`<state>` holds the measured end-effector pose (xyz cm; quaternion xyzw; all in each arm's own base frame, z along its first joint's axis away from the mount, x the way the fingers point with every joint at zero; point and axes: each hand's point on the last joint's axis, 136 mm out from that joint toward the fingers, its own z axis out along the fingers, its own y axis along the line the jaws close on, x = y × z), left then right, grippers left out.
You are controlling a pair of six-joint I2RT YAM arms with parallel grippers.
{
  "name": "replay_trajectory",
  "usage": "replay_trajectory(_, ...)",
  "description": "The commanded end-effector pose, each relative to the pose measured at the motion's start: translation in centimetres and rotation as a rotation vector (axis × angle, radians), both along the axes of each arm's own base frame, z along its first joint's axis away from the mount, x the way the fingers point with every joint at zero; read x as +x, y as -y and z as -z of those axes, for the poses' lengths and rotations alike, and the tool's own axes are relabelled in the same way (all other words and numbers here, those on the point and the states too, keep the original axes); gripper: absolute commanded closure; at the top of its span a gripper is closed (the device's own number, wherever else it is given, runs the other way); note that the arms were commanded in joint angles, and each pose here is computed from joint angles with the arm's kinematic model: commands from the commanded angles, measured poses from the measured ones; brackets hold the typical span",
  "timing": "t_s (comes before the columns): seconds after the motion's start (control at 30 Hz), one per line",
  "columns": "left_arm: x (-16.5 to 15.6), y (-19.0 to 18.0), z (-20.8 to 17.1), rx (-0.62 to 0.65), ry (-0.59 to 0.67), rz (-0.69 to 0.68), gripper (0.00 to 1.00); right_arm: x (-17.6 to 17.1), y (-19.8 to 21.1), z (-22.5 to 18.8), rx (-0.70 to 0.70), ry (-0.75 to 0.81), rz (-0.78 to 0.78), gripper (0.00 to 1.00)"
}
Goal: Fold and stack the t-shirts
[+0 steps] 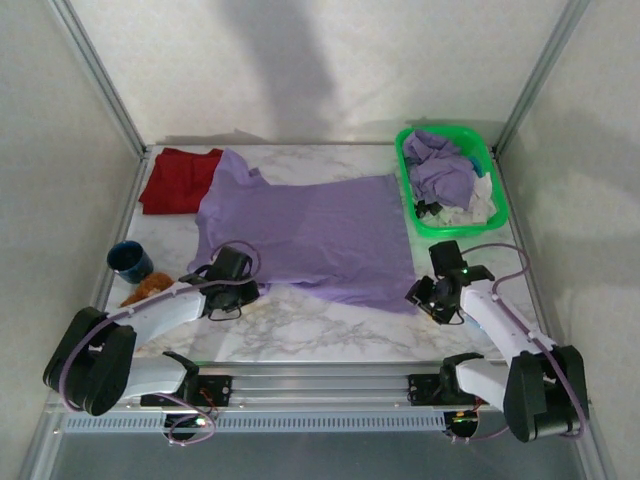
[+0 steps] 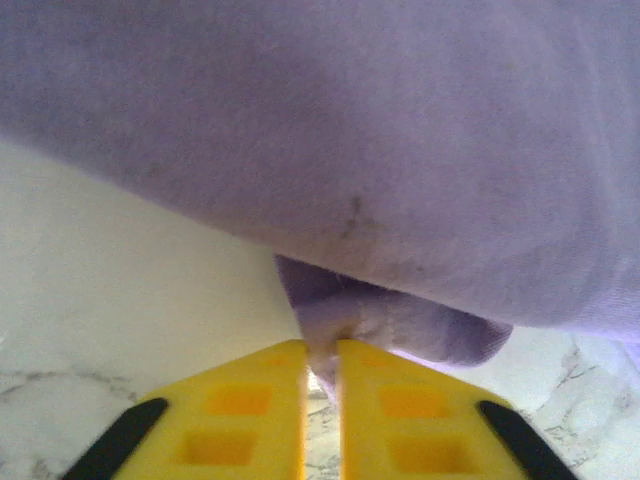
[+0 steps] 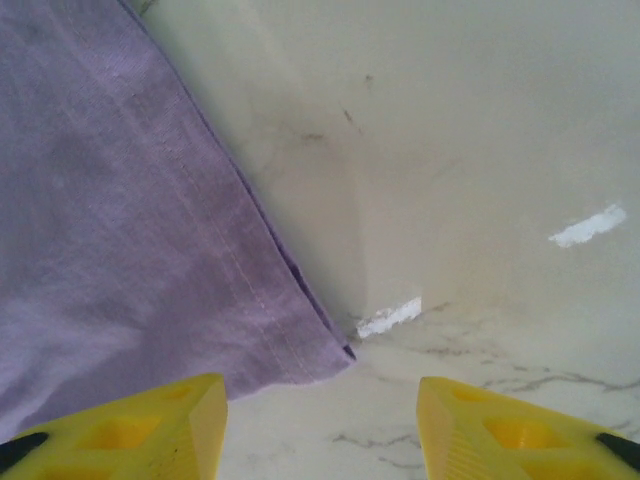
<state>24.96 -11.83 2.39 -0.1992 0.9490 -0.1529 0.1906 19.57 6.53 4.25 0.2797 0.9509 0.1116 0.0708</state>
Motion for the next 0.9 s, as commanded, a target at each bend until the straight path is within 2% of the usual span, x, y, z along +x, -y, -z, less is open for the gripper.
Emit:
replay_trajectory(0.0, 1.0, 1.0, -0.7, -0.044, 0.049, 0.004, 0.95, 1.1, 0.2, 0.3, -0.02, 0.007, -0.02, 0.49)
replay_trajectory(0.03, 1.0, 1.0, -0.8, -0.043, 0.052, 0.003, 1.0, 1.1, 0.3, 0.4, -0.029, -0.001, -0.018, 0.5)
replay_trajectory(0.17, 1.0, 0.5, -1.4, -0.02, 0.072, -0.003, 1.0, 1.3, 0.8, 0.9, -0.047, 0.019, 0.022, 0.53)
replay_trajectory(0.37, 0.5, 0.3, -2.3, -0.029, 0.074, -0.01, 1.0, 1.3, -0.2, 1.9, 0.015, 0.012, 0.029, 0.63)
replay_trajectory(0.6, -0.9, 1.1, -3.1, -0.059, 0.059, -0.001, 1.0, 0.6, -0.8, 2.8, 0.043, -0.035, 0.006, 0.66)
replay_trajectory(0.7, -2.1, 1.9, -3.3, -0.068, 0.034, 0.01, 1.0, 0.5, -0.9, 3.1, 0.048, -0.05, -0.005, 0.73)
replay_trajectory(0.8, -3.6, 2.9, -3.9, -0.072, 0.022, 0.01, 1.0, 0.4, -0.6, 3.1, 0.026, -0.051, -0.014, 0.86)
replay_trajectory(0.87, -4.8, 3.7, -4.6, -0.088, 0.014, 0.014, 1.0, 0.6, -0.3, 2.8, 0.007, -0.04, -0.022, 1.0)
